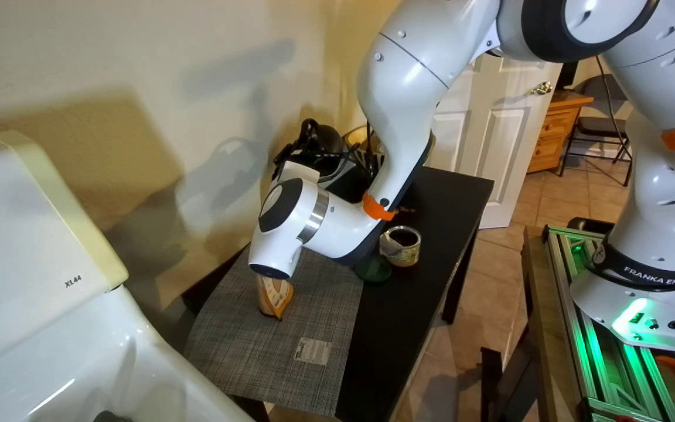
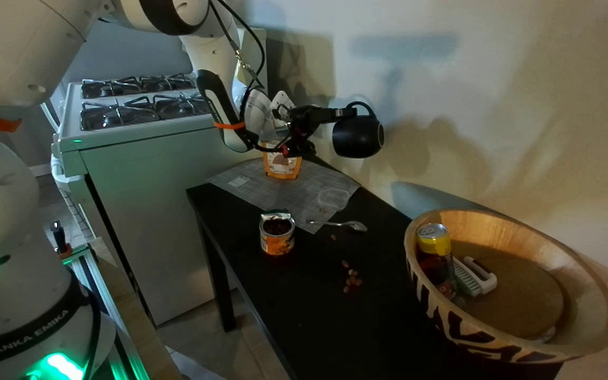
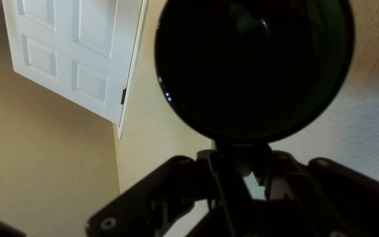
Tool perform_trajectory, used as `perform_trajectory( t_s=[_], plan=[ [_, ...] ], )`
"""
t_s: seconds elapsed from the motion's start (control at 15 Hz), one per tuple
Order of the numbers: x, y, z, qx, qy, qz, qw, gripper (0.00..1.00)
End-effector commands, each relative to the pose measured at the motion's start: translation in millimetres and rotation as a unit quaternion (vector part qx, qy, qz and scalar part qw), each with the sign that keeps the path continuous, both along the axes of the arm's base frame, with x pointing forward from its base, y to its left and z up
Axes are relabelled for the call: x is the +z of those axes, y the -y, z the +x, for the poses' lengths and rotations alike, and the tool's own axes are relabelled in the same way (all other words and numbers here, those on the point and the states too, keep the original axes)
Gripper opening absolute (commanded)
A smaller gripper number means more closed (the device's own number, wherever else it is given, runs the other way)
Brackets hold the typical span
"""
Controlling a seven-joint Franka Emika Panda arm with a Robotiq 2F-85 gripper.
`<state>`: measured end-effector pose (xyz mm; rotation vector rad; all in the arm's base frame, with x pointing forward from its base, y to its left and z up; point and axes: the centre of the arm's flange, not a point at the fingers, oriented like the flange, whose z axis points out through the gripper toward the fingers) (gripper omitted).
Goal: Pour the contents in the black mug into the clear bowl.
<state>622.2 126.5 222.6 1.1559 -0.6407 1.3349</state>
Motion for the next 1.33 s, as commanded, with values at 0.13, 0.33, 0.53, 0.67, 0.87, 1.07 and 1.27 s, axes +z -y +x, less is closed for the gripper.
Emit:
perform_trajectory(
  t_s=[0.13,0.33,0.53,0.67,0.87,1.07,1.27],
  plan=[
    [6.7,-6.8,1.0,-0.017,-0.024,-0.065,0.9975,0.05],
    [5.3,-5.4,0.5,-0.024,-0.039,-0.084,0.9954,0.05],
    [5.1,-4.5,1.5,-0.027,-0.052,-0.101,0.9932,0.05],
    [4.9,-4.4,2.1,-0.028,-0.059,-0.11,0.9918,0.05],
    [4.5,-3.9,2.5,-0.031,-0.071,-0.123,0.9894,0.05],
    [3.6,-2.4,3.5,-0.036,-0.082,-0.138,0.9863,0.05],
    [5.3,-1.1,4.9,-0.037,-0.086,-0.147,0.9847,0.05]
  ],
)
